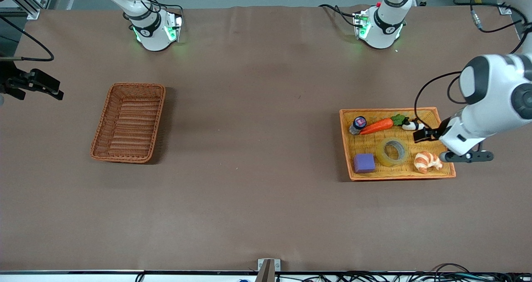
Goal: Move tape to another basket
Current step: 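Reach the left gripper down to the tape roll in the tray, then grasp the tape roll rim with the left gripper and lift it, then carry the tape toward the table middle and set it down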
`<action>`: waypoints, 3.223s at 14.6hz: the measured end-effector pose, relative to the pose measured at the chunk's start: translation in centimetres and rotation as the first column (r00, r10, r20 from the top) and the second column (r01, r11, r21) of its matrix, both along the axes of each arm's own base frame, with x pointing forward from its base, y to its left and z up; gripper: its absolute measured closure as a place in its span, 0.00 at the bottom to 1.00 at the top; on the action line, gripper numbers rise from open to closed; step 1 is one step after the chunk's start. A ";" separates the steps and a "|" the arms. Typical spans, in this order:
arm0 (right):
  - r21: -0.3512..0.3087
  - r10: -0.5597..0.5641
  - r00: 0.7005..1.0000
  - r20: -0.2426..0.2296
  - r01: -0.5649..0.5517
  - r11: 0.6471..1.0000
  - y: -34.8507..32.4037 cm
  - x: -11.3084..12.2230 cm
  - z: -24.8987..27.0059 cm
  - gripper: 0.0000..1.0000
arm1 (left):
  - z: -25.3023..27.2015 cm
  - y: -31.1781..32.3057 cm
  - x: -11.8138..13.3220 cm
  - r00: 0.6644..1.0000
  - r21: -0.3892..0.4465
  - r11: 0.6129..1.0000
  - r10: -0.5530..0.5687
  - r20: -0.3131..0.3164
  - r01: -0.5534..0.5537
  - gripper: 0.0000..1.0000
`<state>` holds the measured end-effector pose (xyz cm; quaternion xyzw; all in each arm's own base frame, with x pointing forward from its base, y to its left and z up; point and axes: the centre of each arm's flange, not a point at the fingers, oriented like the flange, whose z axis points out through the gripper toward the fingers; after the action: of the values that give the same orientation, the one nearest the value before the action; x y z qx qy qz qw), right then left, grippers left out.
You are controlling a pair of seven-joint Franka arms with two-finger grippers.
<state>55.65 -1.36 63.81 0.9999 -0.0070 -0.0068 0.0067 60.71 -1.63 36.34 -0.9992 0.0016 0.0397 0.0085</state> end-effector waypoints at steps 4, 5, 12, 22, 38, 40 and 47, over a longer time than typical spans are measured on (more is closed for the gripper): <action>0.000 0.000 1.000 0.000 0.000 1.000 0.0 0.0 0.0 0.00 | -7.5 0.2 -0.7 0.999 -0.002 1.000 -0.006 0.048 0.006 0.00; 0.000 0.000 1.000 0.000 0.000 1.000 0.0 0.0 0.0 0.00 | -9.1 0.2 -1.1 0.999 -0.002 1.000 -0.009 0.047 0.009 0.00; 0.000 -0.001 1.000 0.000 0.001 1.000 0.0 0.0 0.0 0.00 | -15.0 0.5 -2.1 0.998 -0.002 1.000 -0.013 0.060 0.013 0.23; 0.000 -0.002 1.000 -0.001 0.002 1.000 -0.1 0.0 0.0 0.00 | -12.9 0.8 -2.4 0.996 -0.002 1.000 -0.007 0.084 0.007 0.79; 0.000 -0.003 1.000 -0.001 0.003 1.000 -0.2 0.0 0.0 0.00 | -0.5 -34.1 -4.2 0.993 -0.029 0.992 0.122 0.001 -0.122 0.79; 0.000 -0.003 1.000 -0.001 0.003 1.000 -0.2 0.0 0.0 0.00 | -3.5 -39.2 -5.9 0.990 -0.009 0.990 0.141 -0.011 -0.141 0.79; 0.000 -0.004 1.000 -0.001 0.004 1.000 -0.2 0.0 0.0 0.00 | -11.1 -54.5 -11.9 0.999 -0.069 0.997 0.042 -0.033 -0.044 0.79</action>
<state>55.64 -1.56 63.78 0.9999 -0.0087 -0.0073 0.0068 48.82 -56.10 25.25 -0.9979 -0.0184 0.0554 -0.0275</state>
